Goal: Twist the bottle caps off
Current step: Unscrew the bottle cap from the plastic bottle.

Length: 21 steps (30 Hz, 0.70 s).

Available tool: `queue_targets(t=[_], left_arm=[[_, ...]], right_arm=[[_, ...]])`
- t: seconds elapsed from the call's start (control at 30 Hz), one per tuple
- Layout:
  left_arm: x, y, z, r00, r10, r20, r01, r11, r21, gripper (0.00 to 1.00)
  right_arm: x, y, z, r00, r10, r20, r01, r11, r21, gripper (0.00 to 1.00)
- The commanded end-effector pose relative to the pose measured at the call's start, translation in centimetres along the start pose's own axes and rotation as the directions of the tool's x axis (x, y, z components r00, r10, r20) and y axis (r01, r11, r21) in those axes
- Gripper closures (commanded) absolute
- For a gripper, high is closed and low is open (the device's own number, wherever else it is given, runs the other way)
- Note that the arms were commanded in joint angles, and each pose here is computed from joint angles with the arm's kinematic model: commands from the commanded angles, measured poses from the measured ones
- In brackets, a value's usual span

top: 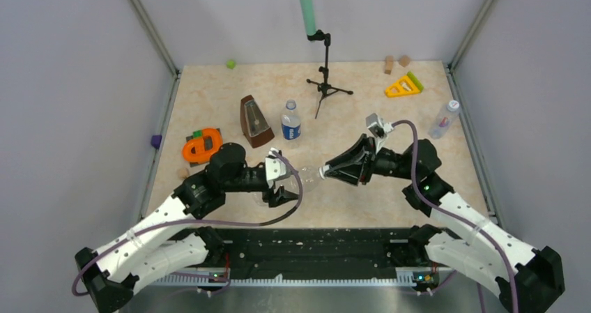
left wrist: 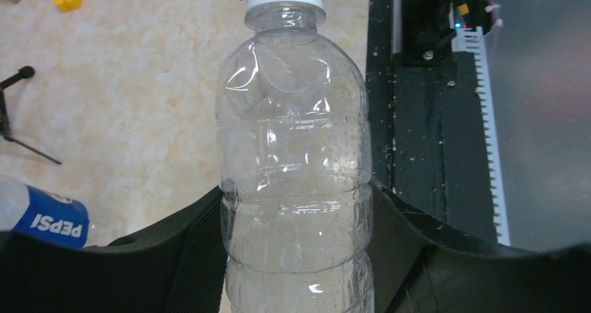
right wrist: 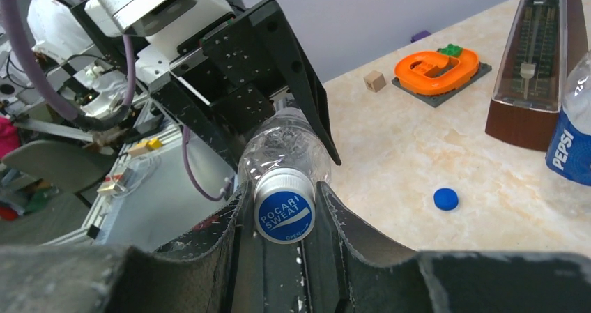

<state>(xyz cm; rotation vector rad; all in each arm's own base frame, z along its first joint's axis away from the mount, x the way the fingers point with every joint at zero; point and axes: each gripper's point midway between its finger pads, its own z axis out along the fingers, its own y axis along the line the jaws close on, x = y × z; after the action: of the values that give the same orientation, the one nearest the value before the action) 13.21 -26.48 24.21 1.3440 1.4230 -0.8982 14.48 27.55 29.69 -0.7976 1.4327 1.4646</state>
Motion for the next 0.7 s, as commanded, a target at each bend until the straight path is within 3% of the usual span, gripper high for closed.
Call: queue_targets(t=[0.0,0.1,0.17,0.67], left_arm=[[-7.0,-0.6,-0.6,0.969,0.087,0.230,-0.103,0.993,0.060,1.00],[-6.0,0.8,-0.3,0.978,0.094,0.187,-0.094,0.996,-0.007,1.00],[-5.2,1.4,0.0,0.983,0.100,0.155,-0.095,0.995,-0.036,1.00],[-1.3,5.4,-0.8,0.984,0.176,-0.035,-0.179,0.952,-0.247,1.00]], right_arm=[[0.4,1.3,-0.1,0.997,-0.063,-0.039,0.061,0.996,-0.063,0.70],[-0.1,1.0,-0.1,0.999,-0.032,-0.017,0.032,0.999,-0.026,0.41],[-0.7,0.4,0.0,1.000,-0.012,0.011,0.012,1.000,0.020,0.35],[-1.9,0.0,-0.7,0.997,0.039,0.063,-0.045,0.993,0.110,0.31]])
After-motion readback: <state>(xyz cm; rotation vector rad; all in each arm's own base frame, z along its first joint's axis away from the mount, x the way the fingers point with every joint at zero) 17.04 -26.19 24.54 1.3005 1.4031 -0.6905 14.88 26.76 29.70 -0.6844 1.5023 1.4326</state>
